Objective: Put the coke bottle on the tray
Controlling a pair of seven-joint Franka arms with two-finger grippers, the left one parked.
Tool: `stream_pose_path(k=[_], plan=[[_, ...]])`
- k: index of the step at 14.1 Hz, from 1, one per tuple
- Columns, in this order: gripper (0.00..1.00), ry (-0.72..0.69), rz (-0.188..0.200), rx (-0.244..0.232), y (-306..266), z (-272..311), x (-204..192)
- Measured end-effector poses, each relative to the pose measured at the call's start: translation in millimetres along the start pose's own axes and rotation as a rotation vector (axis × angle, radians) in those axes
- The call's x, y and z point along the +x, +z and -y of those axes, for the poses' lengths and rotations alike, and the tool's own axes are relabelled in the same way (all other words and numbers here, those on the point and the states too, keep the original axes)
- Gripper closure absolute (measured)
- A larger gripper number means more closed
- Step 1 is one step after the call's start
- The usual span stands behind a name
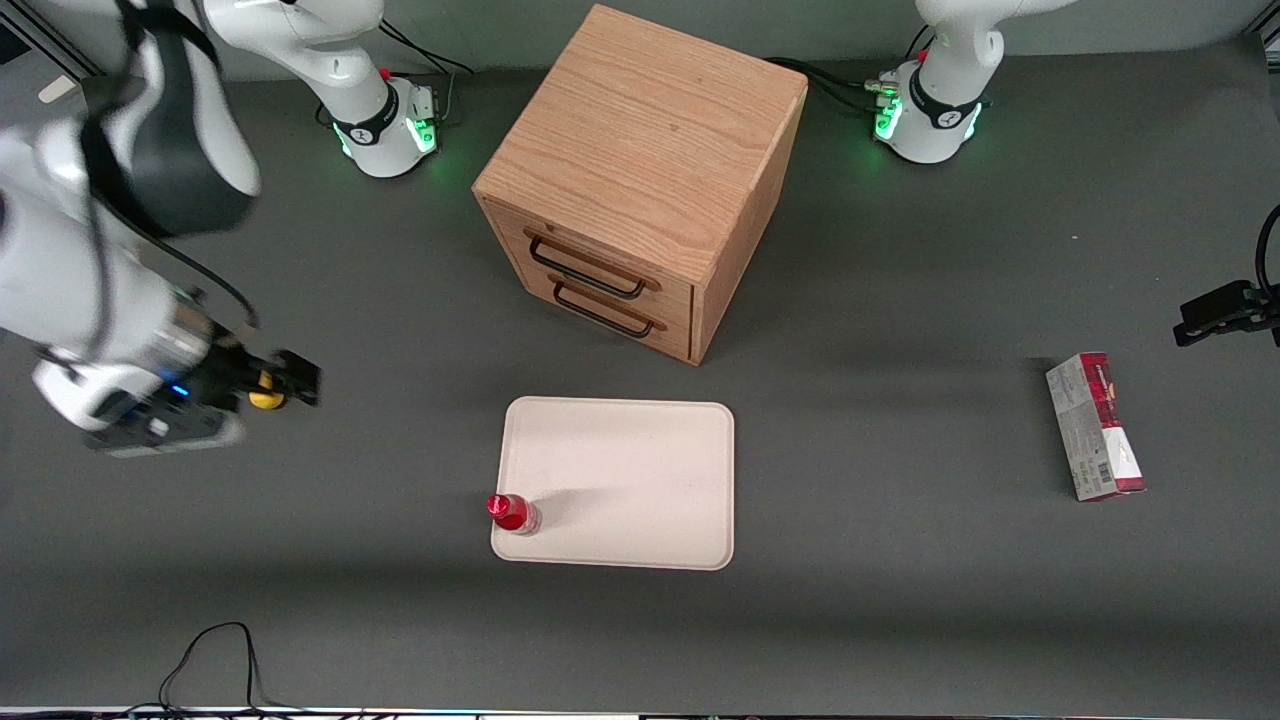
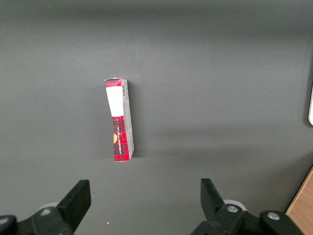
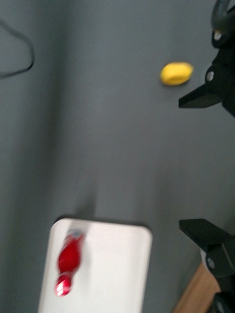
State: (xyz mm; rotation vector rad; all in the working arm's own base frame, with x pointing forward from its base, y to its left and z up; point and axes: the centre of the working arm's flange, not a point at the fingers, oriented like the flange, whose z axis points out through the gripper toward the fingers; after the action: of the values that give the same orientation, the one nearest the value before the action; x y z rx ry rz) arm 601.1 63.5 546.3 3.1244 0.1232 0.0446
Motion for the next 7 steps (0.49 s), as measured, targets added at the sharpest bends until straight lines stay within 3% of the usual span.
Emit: stream_pose_path(k=[7], plan=[[0.00,0.050,-0.004,0.016,-80.6,-42.9,-98.2]])
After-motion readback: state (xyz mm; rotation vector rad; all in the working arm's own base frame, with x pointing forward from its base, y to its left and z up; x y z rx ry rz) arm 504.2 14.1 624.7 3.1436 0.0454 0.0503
